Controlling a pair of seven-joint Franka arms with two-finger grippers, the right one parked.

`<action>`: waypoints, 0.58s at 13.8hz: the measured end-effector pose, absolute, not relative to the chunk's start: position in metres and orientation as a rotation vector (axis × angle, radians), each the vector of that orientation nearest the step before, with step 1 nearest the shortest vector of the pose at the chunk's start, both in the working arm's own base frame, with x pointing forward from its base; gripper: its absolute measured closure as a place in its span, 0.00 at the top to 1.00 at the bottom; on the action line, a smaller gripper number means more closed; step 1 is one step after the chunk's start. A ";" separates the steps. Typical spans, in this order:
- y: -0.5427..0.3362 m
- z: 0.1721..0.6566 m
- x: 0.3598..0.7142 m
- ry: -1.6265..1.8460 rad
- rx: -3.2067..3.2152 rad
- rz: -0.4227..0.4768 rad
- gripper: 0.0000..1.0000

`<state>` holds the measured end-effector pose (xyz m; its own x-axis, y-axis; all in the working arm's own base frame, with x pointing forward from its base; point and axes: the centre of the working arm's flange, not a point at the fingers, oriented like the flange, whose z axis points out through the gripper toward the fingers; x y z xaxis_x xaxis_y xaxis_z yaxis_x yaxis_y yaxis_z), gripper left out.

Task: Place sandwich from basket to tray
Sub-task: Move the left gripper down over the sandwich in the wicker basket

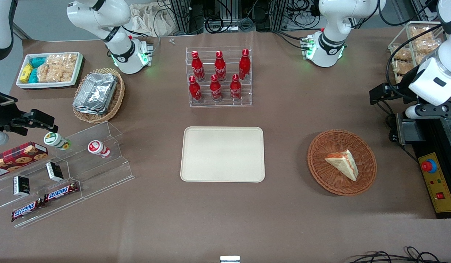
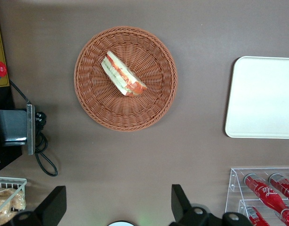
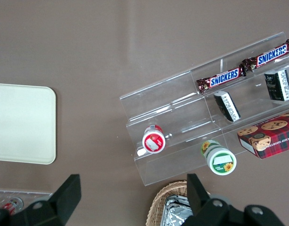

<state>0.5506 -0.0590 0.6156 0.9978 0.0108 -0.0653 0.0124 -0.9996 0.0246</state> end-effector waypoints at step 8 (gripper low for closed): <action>-0.070 0.559 0.588 0.643 3.096 -0.029 1.00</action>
